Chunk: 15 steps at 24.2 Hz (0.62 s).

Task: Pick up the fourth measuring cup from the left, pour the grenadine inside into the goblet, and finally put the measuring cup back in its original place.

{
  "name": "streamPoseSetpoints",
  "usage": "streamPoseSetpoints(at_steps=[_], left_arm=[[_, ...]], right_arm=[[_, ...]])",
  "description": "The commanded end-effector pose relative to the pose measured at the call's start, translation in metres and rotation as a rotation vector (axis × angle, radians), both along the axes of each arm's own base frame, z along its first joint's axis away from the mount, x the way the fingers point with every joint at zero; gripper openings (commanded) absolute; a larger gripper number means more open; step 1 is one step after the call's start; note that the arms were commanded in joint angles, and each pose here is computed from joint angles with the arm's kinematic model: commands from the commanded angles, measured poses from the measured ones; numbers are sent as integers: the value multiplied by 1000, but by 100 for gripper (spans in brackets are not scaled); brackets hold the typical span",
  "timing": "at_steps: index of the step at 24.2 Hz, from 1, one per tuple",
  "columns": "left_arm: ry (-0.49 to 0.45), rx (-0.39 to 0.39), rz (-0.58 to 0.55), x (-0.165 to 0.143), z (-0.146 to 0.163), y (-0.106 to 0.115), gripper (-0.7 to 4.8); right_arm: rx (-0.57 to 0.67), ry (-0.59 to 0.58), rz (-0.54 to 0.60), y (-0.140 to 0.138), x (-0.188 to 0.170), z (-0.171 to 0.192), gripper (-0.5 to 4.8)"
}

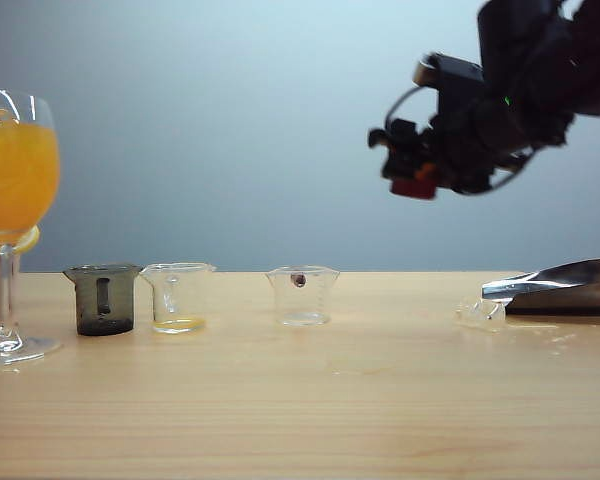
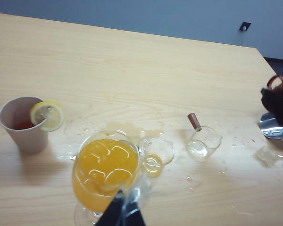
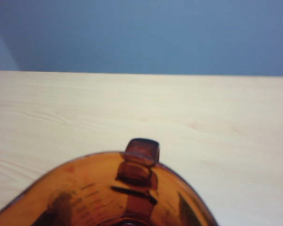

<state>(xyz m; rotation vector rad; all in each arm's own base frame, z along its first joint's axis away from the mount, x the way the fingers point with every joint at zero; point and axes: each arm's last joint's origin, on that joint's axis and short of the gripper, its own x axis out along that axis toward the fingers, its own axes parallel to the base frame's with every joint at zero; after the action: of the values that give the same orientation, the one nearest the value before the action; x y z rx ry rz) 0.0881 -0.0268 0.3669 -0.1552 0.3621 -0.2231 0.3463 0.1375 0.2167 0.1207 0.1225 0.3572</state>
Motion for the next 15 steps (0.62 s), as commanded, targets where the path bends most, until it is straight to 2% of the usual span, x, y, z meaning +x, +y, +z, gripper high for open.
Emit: streamPoseSetpoints(at_steps=[1,5,10,15], left_arm=[[-11,-6,4,0,2,0,-5],[-7,-31,12,0,2,0,-5],[-16,-33,12,0,3,0,-5],[-25,-36,11,0,4,0,-5]], right_arm=[[16,-49,91,16,6,30,-6],[3,-41,164,32,12,59,-6],[-11,-86,271,55,15,89,-6],[-29,-131,404,97,17,104,-6]])
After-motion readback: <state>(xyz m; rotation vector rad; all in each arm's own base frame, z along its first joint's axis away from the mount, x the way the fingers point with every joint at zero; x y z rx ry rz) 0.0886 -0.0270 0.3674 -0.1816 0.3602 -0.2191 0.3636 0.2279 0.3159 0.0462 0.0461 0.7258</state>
